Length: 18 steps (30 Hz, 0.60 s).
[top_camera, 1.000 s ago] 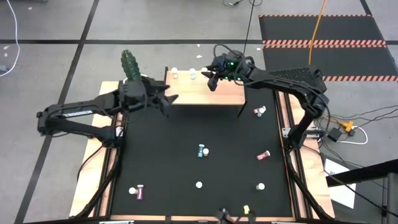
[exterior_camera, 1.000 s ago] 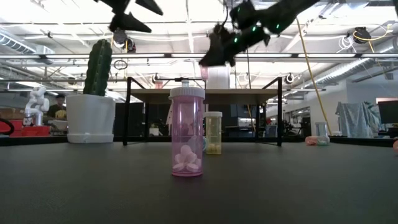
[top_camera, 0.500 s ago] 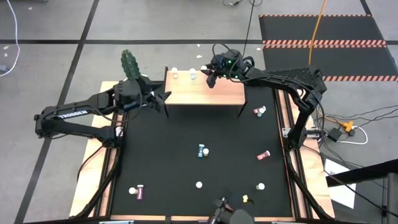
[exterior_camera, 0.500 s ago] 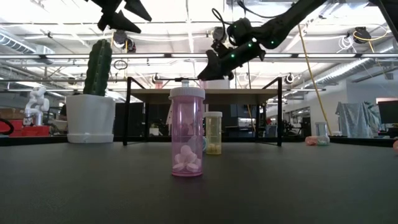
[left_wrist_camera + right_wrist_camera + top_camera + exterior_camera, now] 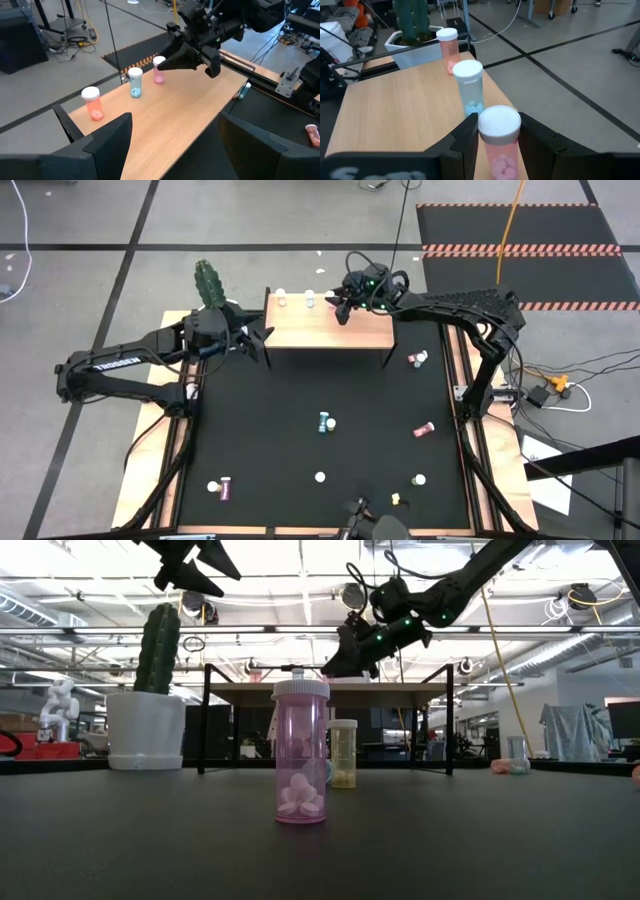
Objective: Pick and place medicine bottles onto shelf by color
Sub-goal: Put the top pink pill bottle on the shelf
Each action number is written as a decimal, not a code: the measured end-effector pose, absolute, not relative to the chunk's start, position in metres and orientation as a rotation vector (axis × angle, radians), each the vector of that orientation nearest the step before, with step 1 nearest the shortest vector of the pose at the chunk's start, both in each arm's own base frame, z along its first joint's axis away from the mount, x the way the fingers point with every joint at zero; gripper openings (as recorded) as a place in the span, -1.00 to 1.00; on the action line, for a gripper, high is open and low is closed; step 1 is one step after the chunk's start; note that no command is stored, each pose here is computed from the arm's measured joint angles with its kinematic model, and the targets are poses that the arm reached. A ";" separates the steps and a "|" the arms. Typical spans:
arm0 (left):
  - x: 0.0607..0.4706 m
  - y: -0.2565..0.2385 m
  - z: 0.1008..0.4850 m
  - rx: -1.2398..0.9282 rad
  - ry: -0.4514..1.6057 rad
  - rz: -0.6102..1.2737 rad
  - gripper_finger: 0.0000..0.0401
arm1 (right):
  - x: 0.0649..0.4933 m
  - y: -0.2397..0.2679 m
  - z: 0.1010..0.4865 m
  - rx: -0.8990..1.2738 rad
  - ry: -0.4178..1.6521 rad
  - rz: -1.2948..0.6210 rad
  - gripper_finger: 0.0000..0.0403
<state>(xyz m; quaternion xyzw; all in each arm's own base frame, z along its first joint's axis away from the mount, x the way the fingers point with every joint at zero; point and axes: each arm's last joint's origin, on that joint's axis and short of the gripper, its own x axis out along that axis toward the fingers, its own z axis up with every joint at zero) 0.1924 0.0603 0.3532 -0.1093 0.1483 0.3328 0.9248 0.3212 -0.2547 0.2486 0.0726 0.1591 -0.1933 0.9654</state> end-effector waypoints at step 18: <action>0.193 0.059 0.353 -0.234 0.300 0.676 0.44 | 0.317 -0.259 0.247 0.149 0.329 -0.389 -0.23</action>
